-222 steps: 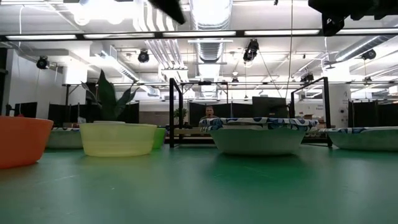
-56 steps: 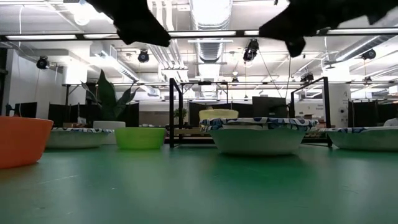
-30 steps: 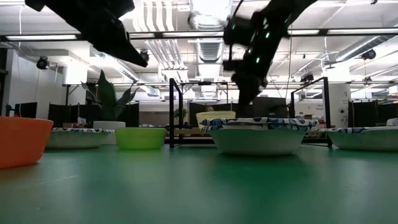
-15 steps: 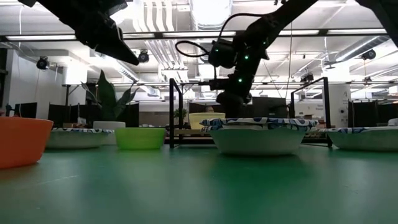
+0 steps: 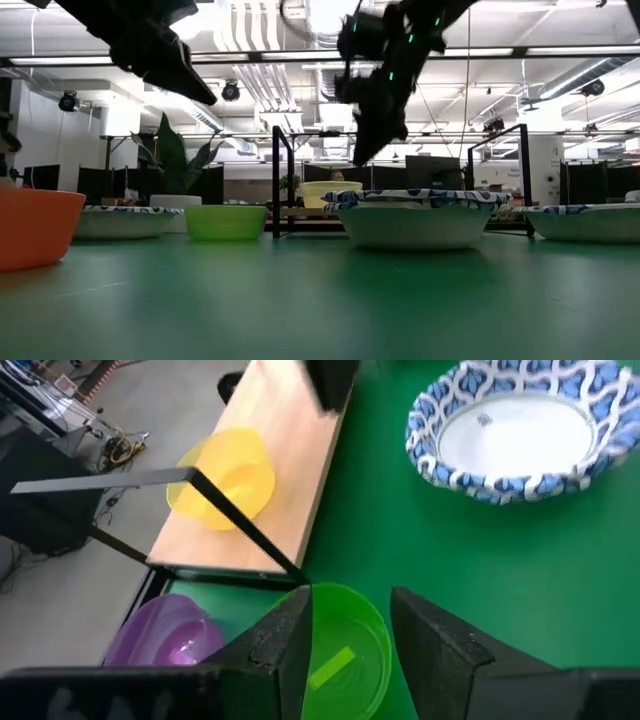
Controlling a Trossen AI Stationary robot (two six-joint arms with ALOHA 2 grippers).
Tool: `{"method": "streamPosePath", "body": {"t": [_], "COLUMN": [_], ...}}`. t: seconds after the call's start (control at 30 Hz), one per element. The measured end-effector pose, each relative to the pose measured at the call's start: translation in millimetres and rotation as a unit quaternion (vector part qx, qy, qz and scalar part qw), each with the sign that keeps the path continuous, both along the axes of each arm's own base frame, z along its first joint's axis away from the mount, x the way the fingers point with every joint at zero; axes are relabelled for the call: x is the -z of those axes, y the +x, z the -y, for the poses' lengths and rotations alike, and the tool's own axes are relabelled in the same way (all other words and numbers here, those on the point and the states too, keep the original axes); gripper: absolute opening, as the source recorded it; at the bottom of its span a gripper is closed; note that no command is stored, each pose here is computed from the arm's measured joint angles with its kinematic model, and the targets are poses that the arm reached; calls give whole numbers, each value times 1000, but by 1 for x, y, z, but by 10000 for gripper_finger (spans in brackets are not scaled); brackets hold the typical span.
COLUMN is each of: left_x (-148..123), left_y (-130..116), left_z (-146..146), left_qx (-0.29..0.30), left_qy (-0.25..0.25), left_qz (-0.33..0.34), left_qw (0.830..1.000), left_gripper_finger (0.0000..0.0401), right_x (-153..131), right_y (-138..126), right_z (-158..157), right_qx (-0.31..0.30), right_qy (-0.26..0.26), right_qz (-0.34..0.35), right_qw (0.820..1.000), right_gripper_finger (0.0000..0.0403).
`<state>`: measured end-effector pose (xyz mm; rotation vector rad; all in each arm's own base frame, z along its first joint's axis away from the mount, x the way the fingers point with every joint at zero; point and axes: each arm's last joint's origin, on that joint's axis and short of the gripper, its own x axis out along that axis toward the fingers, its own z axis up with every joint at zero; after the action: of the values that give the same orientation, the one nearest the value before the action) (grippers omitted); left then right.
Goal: Place and stack bowls onto a shelf
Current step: Put the white bowl under the other middle white bowl on the shelf
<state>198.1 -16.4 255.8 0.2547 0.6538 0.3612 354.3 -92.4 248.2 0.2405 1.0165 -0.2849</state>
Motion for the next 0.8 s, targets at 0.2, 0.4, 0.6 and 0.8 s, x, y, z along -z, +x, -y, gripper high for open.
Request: {"method": "streamPosePath", "body": {"t": [0.2, 0.4, 0.6, 0.8], "left_x": [2, 4, 7, 7], "left_y": [0, -2, -5, -5], "left_z": [0, 0, 0, -1], "left_qx": [7, 10, 8, 10], "left_qy": [10, 15, 14, 17], "left_qz": [-14, -33, -50, -51], "left_qw": [1000, 999, 999, 999], "left_gripper_finger": [120, 120, 120, 120], "right_x": [-21, -11, 6, 24], "right_y": [5, 11, -3, -29], "right_z": [-60, -110, -124, -91], "right_qx": [-1, -7, 3, 157], "right_qy": [7, 79, 134, 157], "right_qz": [62, 109, 45, -57], "right_qw": [998, 991, 990, 973], "right_gripper_finger": [43, 43, 43, 43]}}
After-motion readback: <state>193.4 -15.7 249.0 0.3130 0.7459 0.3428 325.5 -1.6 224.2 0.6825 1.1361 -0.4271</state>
